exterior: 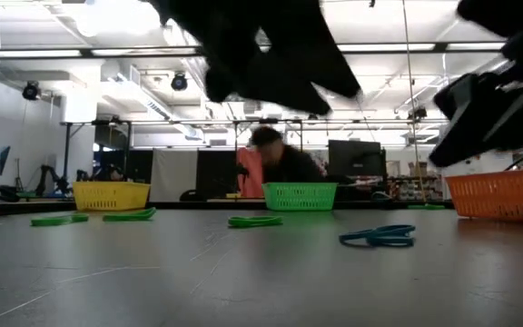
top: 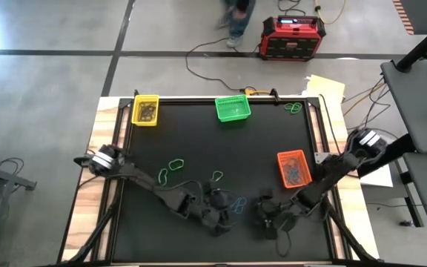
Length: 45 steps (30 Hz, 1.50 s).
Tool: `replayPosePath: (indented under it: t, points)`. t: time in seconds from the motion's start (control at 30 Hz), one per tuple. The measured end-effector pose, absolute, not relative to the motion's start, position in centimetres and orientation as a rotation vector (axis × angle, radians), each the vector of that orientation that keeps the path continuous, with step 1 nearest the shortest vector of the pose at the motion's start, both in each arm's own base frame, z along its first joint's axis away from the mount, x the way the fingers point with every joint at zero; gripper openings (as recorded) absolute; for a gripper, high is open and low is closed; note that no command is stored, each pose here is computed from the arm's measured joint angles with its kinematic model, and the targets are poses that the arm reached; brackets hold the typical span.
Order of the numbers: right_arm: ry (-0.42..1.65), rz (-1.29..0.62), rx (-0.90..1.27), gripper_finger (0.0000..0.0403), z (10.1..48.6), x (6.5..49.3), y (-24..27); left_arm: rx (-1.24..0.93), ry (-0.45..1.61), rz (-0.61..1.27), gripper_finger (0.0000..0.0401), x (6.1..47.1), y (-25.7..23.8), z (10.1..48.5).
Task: Sort rubber bands into baskets
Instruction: Put the blue rubber band into the orange bin
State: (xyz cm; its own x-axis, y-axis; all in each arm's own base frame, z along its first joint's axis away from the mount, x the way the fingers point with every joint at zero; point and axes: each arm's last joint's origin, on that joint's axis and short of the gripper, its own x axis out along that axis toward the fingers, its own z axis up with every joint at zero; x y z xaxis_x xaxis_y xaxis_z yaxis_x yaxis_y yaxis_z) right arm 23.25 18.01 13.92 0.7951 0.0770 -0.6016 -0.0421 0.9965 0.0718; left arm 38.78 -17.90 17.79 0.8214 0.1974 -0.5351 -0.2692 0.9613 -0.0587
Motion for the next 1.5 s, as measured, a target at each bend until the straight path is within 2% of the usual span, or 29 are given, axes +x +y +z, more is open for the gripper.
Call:
replayPosePath:
  t: [0.17, 0.3, 0.47, 0.87, 1.03, 1.3, 1.5]
  points:
    - [0.685, 0.028, -0.001, 0.0235, 12.2, 25.6, 18.6, -0.072, 0.552, 0.263, 0.0192, 35.6, -19.8, 20.2]
    - [0.641, -0.092, -0.043, 0.0235, 11.8, 27.1, 18.5, -0.049, 0.514, 0.273, 0.0190, 33.9, -21.7, 20.7]
    - [0.641, -0.105, -0.078, 0.0235, 11.5, 27.8, 18.2, -0.059, 0.515, 0.288, 0.0185, 32.7, -23.3, 19.4]
    - [0.771, -0.129, -0.029, 0.0227, 6.8, 29.1, 16.6, -0.102, 0.530, 0.360, 0.0184, 31.5, -23.6, 16.1]
    - [0.825, -0.137, -0.049, 0.0176, 5.1, 29.1, 16.2, -0.094, 0.537, 0.357, 0.0184, 31.6, -23.7, 15.9]
    - [0.854, -0.132, -0.077, 0.0030, 4.3, 29.0, 16.1, -0.095, 0.540, 0.358, 0.0184, 31.6, -23.8, 15.7]
    - [0.851, -0.099, -0.096, 0.0012, 6.7, 28.8, 16.0, -0.099, 0.544, 0.356, 0.0184, 31.5, -23.9, 15.6]
